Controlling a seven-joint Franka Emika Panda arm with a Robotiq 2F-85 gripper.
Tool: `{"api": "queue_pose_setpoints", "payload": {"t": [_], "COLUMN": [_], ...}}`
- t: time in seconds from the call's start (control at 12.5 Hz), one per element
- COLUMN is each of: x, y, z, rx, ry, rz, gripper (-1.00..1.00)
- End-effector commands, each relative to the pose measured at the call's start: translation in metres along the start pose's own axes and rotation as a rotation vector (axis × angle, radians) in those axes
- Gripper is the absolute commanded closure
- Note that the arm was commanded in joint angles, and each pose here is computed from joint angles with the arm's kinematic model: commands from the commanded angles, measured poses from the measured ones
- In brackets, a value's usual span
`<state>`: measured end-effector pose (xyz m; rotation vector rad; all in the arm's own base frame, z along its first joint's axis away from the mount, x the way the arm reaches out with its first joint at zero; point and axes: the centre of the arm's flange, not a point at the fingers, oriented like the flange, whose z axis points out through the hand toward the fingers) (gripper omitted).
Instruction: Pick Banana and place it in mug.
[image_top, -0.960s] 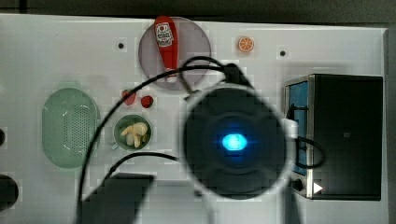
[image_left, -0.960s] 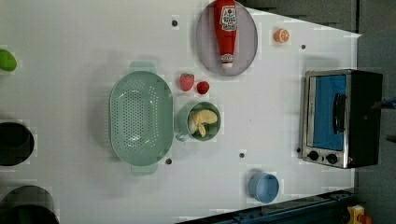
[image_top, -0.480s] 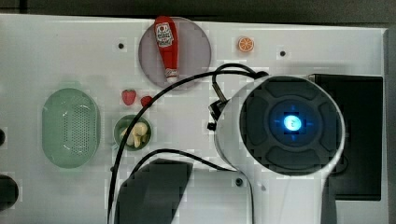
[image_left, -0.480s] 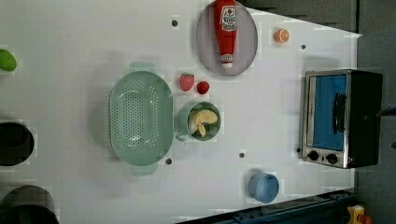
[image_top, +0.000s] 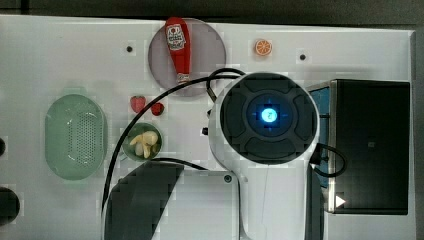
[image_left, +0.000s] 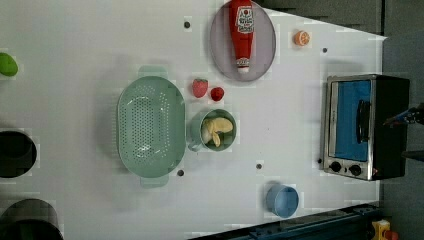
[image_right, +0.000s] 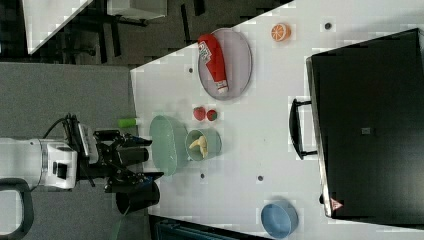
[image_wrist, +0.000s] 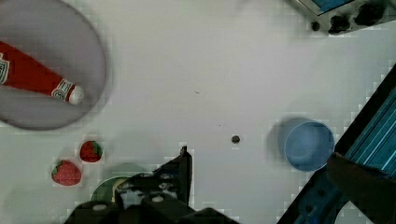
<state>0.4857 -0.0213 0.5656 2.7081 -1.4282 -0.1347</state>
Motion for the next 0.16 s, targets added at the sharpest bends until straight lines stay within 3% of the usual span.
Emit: {"api": "queue_pose_setpoints", "payload": {"t": [0.08,0.16], "x": [-0.0003,-0.0003], "y": [0.0088,0.0088], "z": [-0.0277,-0.0277], "rx": [0.035,0.035], "ry": [0.029,0.029], "rz": [-0.033,-0.033], "gripper": [-1.0,-1.0]}}
